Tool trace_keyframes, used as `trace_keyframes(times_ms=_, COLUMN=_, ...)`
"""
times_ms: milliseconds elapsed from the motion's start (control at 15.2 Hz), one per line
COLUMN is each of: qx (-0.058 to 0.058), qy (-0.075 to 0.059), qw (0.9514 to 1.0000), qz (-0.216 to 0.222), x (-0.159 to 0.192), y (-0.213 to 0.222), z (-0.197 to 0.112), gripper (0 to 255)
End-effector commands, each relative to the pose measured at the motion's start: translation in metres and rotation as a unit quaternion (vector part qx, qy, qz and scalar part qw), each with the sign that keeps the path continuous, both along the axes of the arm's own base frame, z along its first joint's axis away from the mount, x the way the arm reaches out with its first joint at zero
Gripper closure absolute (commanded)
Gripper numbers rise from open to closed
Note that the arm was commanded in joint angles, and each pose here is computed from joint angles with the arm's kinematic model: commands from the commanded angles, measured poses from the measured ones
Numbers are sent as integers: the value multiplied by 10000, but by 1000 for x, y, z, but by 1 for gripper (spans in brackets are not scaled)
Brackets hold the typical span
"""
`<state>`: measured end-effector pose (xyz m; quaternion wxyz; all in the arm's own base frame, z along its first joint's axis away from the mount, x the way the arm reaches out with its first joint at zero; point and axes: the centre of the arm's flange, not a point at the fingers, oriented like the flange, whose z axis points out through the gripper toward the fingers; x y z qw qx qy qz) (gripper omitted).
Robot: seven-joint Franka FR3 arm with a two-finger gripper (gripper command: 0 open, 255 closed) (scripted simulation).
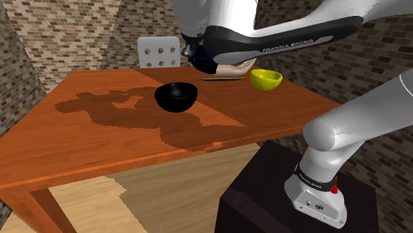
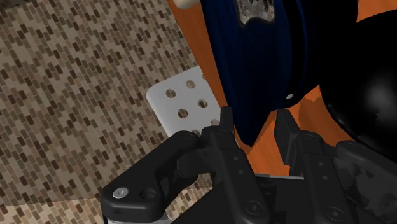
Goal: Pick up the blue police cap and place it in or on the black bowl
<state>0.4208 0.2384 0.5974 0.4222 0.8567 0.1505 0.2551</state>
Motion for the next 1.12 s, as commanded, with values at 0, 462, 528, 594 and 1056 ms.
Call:
trace_keyframes(times_ms=0, qx=18, qy=-10, qw=10000, qz=1, x=15, y=23, z=5, gripper=255)
trace_keyframes(times_ms=462, qx=18, qy=-10, qw=10000, qz=1, x=66, y=100, z=17, gripper=255)
trace_keyframes(times_ms=528, qx=18, qy=-10, qw=10000, qz=1, x=72, y=110, z=18, gripper=255)
trace_keyframes(times_ms=594, qx=18, qy=-10, qw=10000, qz=1, x=72, y=109, z=13, gripper=255)
trace_keyframes(times_ms=1056, qx=18, qy=-10, qw=10000, qz=1, x=72, y=110, z=-24, gripper=255)
